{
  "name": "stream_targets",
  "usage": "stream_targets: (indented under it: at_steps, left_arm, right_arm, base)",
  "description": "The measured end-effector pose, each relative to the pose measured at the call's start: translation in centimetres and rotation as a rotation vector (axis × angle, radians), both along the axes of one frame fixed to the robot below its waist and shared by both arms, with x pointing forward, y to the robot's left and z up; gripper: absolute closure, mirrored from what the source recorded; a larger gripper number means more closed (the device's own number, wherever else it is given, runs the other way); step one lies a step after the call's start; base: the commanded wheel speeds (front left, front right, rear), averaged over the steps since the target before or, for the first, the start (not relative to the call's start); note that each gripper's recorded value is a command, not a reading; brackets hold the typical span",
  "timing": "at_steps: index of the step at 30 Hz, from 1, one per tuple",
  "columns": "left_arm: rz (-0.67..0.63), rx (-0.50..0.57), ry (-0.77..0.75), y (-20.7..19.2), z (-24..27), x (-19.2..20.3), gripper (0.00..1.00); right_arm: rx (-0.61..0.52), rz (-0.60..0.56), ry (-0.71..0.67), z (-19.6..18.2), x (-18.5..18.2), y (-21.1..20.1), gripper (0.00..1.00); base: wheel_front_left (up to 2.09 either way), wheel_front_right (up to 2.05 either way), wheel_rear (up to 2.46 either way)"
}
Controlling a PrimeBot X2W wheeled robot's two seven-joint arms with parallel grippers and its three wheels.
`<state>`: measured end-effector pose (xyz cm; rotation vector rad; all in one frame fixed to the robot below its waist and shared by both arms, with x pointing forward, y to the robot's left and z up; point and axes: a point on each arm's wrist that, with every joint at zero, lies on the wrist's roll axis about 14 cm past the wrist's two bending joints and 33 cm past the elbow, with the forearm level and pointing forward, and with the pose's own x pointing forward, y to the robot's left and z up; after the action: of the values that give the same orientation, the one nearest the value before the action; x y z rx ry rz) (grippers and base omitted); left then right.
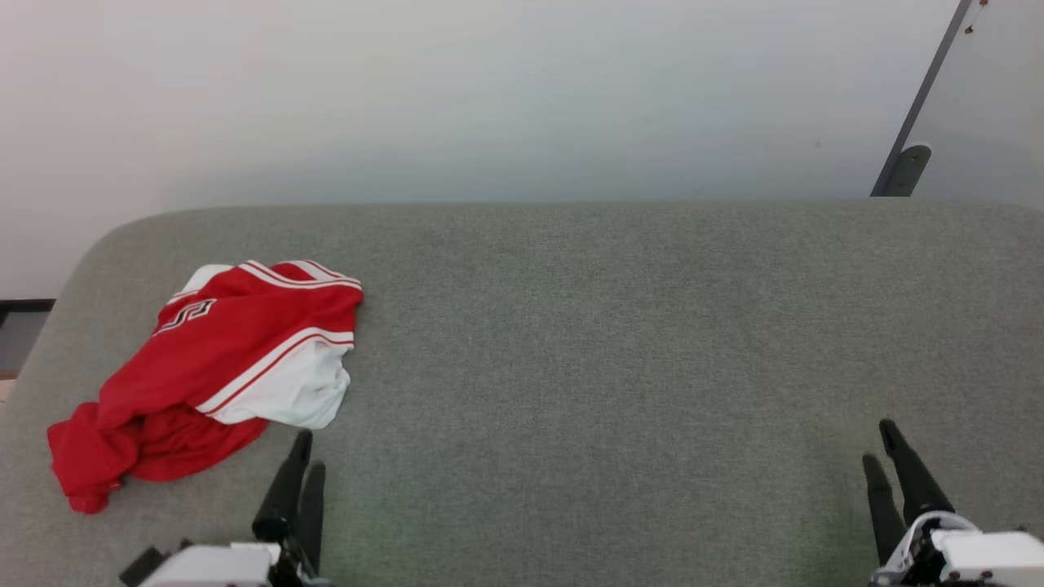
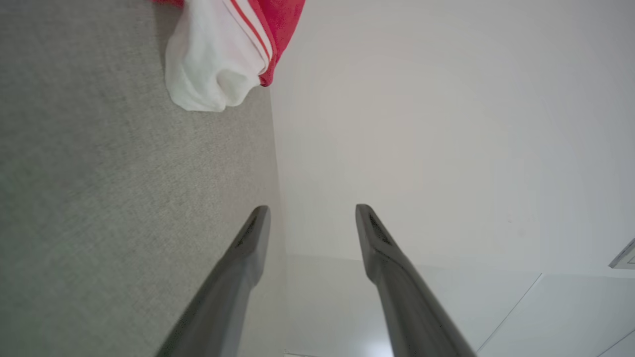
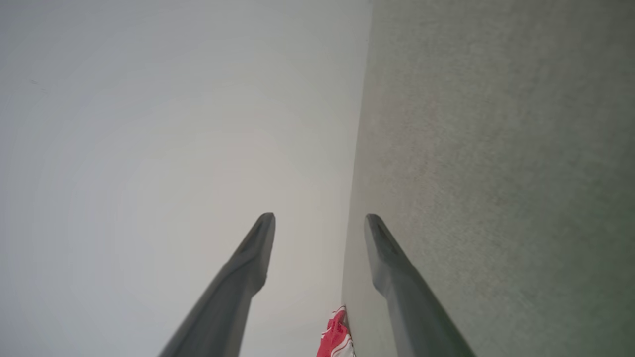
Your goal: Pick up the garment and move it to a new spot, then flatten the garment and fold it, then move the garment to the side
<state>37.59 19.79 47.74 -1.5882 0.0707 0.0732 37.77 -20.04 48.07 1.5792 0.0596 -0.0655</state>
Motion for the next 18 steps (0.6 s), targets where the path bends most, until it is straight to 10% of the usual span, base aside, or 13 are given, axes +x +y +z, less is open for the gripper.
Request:
stream_targets:
  at_steps: [18]
  left_arm:
    - [0.026,0.230,0.007,1.2,0.3,0.1,0.00]
  right_arm:
    - [-0.174,0.002,0.007,0.2,0.9,-0.3,0.00]
  base:
    - [0.00,0.00,0.00]
